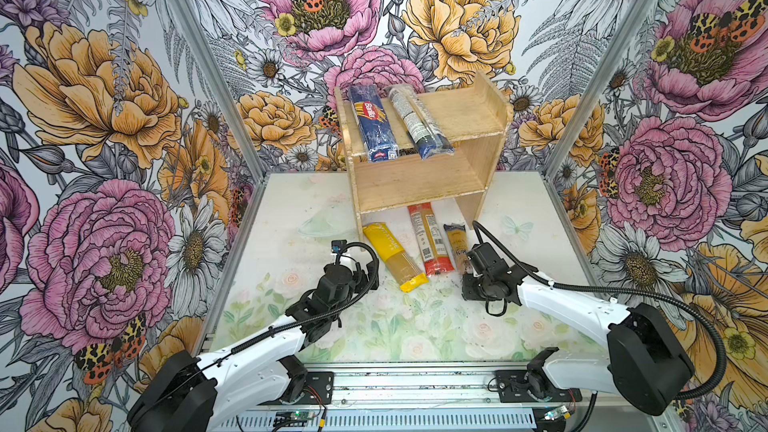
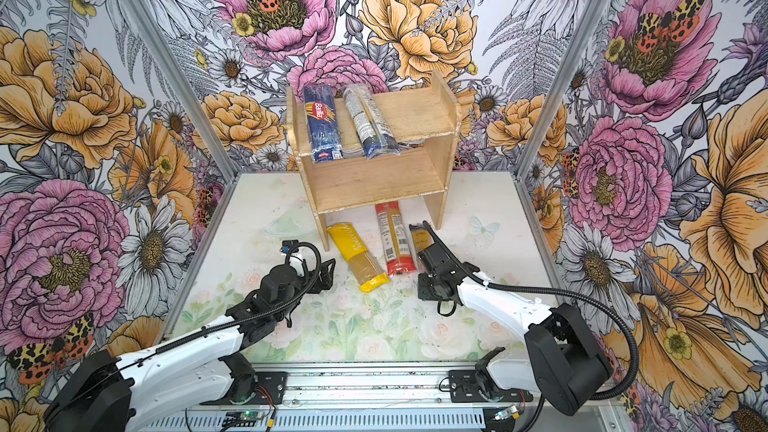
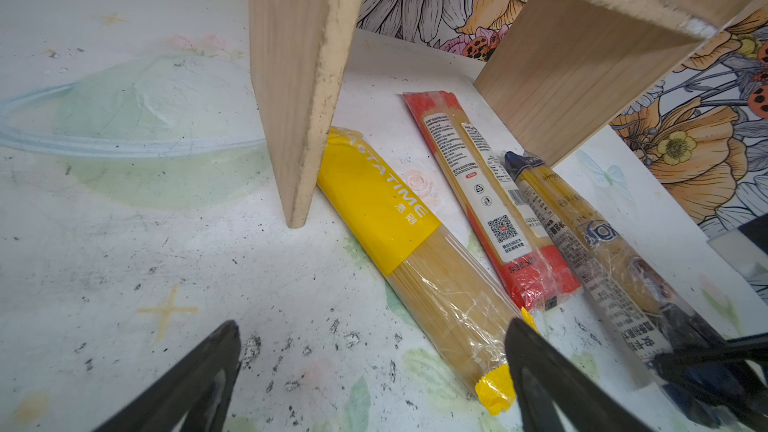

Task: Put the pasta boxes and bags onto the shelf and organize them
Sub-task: 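Lift the blue-and-yellow bag upright with the right gripper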

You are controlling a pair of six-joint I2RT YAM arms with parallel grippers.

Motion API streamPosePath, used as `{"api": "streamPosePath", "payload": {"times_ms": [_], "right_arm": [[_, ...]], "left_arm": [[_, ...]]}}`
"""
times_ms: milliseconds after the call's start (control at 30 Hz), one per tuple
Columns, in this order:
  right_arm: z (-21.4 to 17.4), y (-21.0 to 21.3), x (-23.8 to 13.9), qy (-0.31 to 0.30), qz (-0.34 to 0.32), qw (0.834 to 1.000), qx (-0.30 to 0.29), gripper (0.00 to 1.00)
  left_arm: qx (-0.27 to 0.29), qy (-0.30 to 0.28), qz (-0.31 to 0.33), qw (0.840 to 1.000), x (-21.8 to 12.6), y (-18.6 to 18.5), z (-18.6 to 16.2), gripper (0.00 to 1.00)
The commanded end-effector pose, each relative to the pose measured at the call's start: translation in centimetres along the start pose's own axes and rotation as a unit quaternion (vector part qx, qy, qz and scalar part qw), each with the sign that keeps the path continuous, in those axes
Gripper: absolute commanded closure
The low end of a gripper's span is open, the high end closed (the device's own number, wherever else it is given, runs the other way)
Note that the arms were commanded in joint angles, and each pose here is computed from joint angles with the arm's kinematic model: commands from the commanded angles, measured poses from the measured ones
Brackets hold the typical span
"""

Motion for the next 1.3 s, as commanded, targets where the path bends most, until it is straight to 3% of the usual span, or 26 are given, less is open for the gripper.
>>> {"api": "streamPosePath", "payload": {"times_ms": [0, 1267], "right_arm": [[2.5, 1.4, -2.1, -0.06, 0.039, 0.997, -0.008, 1.0], [4.7, 2.4, -15.2, -0.181, 0.104, 0.978, -0.021, 1.0]], "left_arm": [[-0.007, -0.004, -0.003, 1.0, 0.0, -0.3, 0.2, 0.01], [-0.005, -0.002, -0.004, 1.0, 0.4, -0.2, -0.5, 0.01]]}}
Point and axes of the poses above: each gripper's point midway between its finger pads, its own x axis out along the fingers, its own y axis along the line the jaws close on, z = x × y, the point moved 2 cm from there along -x, back along the fingers, and after that the axes turned 6 degrees about x, right-handed, at the moved point
